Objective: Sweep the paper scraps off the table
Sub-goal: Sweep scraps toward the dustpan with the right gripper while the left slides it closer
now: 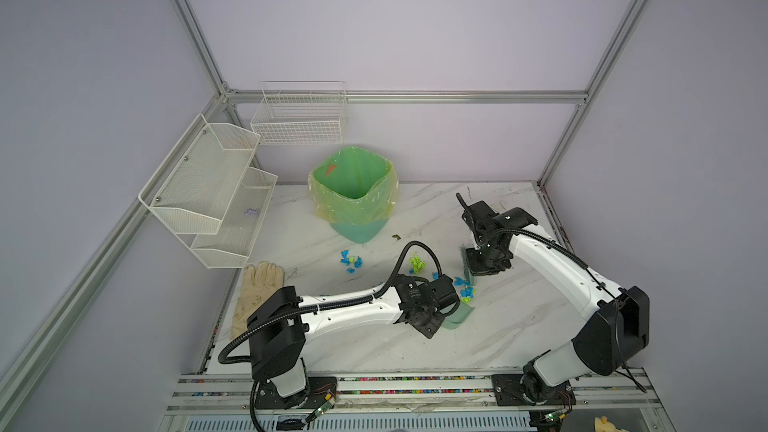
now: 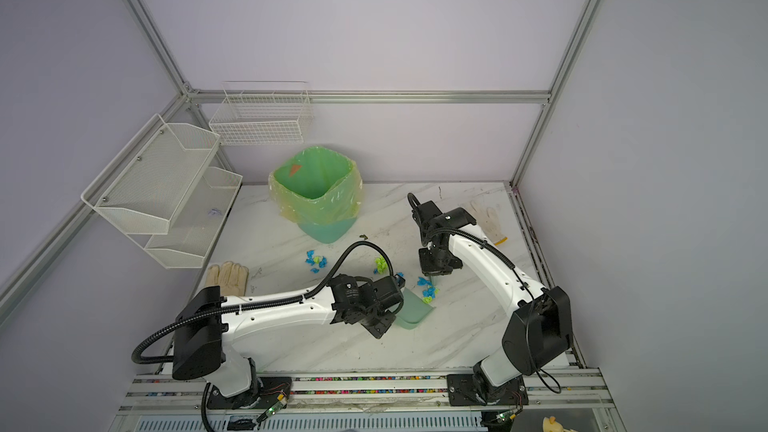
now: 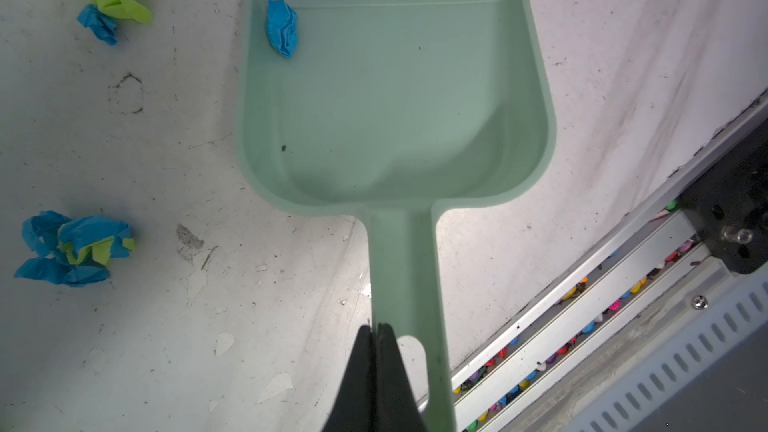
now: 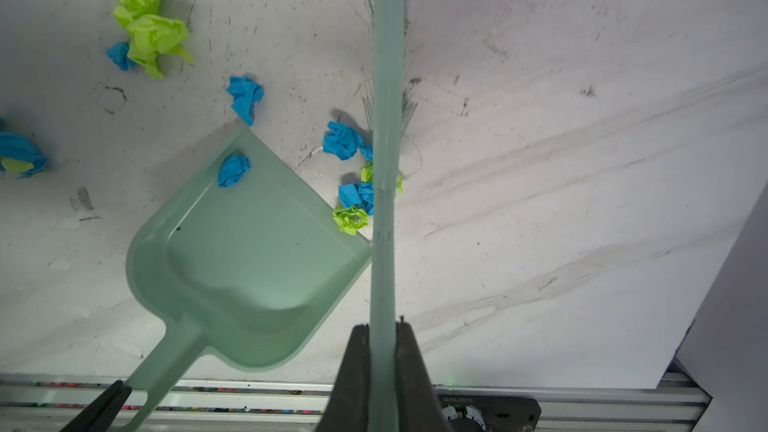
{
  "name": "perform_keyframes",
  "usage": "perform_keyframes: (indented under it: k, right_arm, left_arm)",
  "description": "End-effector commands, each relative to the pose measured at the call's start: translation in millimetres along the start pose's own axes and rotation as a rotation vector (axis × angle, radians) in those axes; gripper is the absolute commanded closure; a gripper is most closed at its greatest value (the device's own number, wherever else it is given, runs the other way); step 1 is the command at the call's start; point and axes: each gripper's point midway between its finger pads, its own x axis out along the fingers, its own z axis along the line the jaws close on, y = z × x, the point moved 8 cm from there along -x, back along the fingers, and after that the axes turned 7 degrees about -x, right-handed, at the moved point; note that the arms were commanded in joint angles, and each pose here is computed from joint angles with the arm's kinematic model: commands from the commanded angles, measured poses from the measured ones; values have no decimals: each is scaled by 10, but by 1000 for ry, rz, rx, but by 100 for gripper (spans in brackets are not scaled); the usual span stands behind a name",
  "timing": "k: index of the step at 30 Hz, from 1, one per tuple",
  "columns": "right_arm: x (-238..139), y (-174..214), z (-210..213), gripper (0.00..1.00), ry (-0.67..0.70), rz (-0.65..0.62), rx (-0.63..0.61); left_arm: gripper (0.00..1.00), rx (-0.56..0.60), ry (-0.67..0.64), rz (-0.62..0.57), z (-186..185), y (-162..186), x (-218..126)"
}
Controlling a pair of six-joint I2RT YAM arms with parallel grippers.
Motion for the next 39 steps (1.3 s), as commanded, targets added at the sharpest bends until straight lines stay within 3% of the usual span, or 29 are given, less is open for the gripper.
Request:
perform_keyframes:
  k: [1, 12, 17, 25, 39]
  right_arm:
    - [22, 178, 89, 100, -76, 63, -4]
    - [-445, 355, 430, 100, -405, -34, 5]
    - [-678, 370, 361, 100, -397, -126, 96]
    - [-923, 279, 175, 100, -254, -269, 206]
    - [-916, -8, -44, 100, -164, -392, 255]
  left_arm:
    - [100, 12, 3, 4, 51, 12, 74]
    - [100, 12, -9, -2, 86, -81, 158]
    - [100, 9, -30, -25, 110, -92, 171]
    - [100, -8, -41, -95, 163, -103, 63]
    - [100, -58, -70, -233, 320, -77, -270]
